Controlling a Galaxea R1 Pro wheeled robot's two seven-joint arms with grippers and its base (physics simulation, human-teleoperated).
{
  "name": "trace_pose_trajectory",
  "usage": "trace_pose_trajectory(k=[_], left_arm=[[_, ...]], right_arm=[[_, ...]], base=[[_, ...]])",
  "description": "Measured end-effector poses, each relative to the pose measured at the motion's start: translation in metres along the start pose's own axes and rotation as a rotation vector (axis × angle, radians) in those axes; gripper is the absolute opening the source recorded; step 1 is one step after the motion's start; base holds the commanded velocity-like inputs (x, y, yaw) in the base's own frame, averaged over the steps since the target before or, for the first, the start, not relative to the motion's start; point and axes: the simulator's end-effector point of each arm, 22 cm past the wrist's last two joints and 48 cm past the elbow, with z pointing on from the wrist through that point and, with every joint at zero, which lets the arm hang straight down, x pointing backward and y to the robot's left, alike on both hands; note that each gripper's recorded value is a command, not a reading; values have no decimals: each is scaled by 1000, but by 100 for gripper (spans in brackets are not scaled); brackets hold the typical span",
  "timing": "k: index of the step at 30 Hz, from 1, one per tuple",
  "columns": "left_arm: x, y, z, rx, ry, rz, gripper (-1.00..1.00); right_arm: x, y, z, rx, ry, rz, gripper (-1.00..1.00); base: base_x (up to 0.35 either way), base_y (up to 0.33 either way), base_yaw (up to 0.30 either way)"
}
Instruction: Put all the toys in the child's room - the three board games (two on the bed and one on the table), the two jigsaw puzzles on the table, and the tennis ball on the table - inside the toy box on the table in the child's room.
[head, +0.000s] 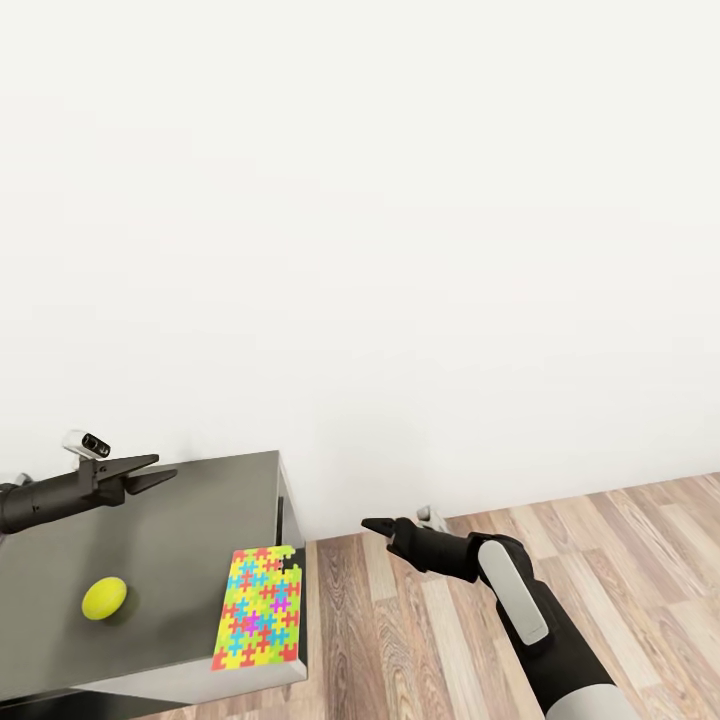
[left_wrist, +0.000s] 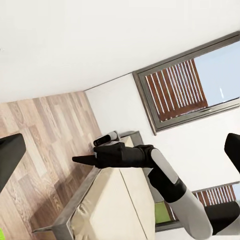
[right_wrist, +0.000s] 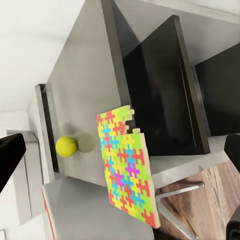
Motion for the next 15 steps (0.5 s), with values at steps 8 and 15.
trace_pose_trajectory(k=[8,15], left_arm=[[-2,2,1,4,-2,9,100],[-4,-1,2,10,-3,23,100]], right_arm=[[-2,0,3,-6,-3,-8,100],[-5,3,3,-11,-9,-21,100]], base=[[0,0,0],[0,0,0]])
